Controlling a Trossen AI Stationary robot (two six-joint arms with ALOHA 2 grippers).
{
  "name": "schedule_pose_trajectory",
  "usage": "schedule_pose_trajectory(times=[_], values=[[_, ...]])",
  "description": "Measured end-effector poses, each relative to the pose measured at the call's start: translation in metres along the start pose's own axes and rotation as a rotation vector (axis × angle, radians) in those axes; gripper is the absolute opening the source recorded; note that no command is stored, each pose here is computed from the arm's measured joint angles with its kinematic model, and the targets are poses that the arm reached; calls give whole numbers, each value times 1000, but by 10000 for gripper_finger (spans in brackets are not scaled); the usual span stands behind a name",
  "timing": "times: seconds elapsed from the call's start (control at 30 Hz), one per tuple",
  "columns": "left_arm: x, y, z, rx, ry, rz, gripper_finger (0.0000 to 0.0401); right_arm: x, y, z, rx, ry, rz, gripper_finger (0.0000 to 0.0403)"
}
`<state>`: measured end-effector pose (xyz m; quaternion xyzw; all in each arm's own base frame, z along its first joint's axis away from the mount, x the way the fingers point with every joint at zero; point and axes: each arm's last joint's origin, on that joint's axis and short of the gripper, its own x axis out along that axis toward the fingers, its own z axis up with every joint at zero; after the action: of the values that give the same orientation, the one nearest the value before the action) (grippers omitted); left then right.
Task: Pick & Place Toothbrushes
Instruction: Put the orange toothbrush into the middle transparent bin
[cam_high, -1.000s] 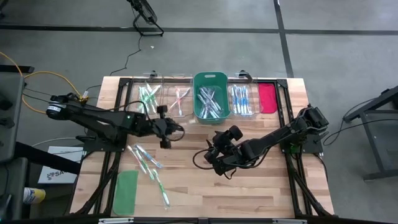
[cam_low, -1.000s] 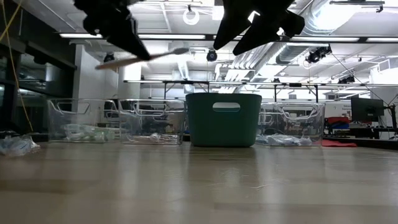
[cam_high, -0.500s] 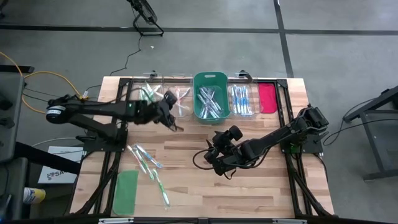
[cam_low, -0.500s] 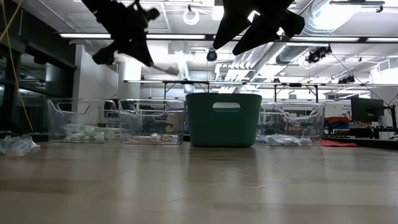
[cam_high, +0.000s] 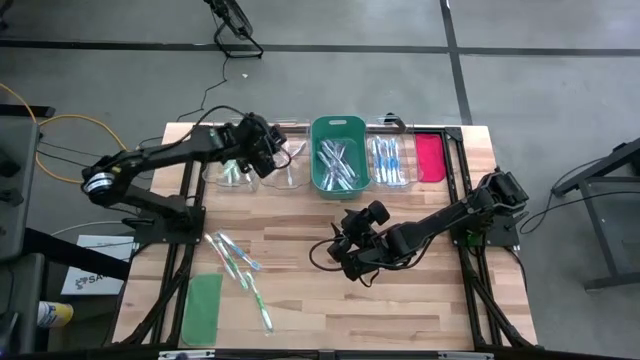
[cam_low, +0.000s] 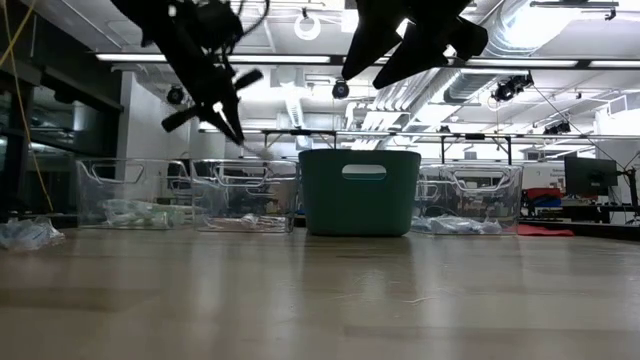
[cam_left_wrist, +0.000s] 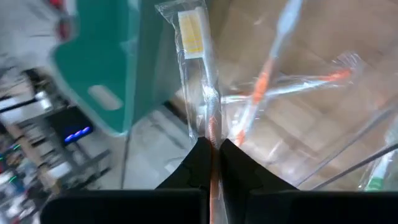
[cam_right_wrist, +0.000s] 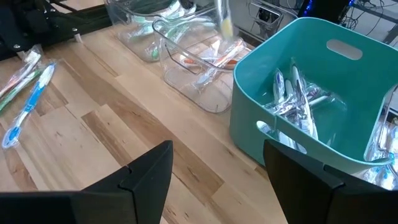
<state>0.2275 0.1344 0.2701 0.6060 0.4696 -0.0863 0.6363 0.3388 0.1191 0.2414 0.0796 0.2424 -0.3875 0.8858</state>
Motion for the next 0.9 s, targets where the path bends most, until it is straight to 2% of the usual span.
schedule_pose_trajectory(times=[0.17,0.4,0.7,0.9], values=[[25,-3,-15,20,-22,-78,7,2,-1,1,2,1,-7,244],[48,-3,-17,2,-57,-128,11,2,-2,1,-22,3,-9,244],[60,-5,-12,16,-61,-160,79,2,-2,1,-24,5,-7,244],[57,-2,-3,49,7,-152,129,2,-2,1,-25,7,-7,244]])
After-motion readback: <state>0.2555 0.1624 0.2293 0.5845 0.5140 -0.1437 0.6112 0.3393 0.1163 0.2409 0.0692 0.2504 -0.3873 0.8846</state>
